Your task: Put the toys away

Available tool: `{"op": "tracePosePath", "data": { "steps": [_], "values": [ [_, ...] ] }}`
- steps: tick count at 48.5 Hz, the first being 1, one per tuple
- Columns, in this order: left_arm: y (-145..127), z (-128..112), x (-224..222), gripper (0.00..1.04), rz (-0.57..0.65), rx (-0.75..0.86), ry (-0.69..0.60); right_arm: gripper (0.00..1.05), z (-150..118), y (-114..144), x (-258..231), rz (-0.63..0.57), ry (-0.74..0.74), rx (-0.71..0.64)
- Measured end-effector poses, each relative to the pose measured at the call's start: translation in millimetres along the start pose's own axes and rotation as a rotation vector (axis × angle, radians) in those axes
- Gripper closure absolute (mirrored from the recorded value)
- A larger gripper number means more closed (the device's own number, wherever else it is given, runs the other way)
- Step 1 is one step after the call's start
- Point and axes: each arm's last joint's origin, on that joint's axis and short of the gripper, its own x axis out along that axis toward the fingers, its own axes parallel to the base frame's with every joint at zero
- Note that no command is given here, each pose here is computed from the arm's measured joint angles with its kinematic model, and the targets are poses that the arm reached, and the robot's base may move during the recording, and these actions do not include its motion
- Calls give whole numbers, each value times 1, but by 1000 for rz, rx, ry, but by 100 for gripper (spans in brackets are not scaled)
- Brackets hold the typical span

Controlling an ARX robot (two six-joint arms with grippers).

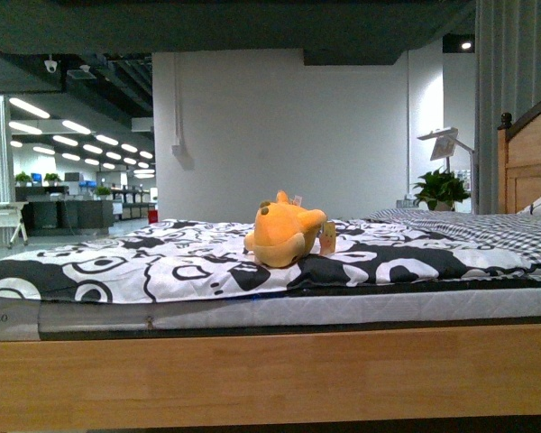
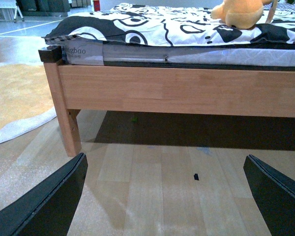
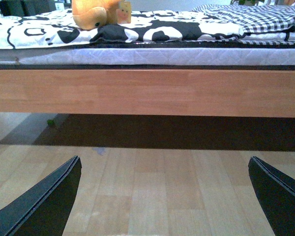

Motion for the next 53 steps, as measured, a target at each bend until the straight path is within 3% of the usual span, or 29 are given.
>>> {"op": "tracePosePath", "data": {
  "steps": [53],
  "values": [
    [0, 0, 0, 6, 0, 1, 0, 0, 0, 0, 0, 2, 0, 0]
  ]
}}
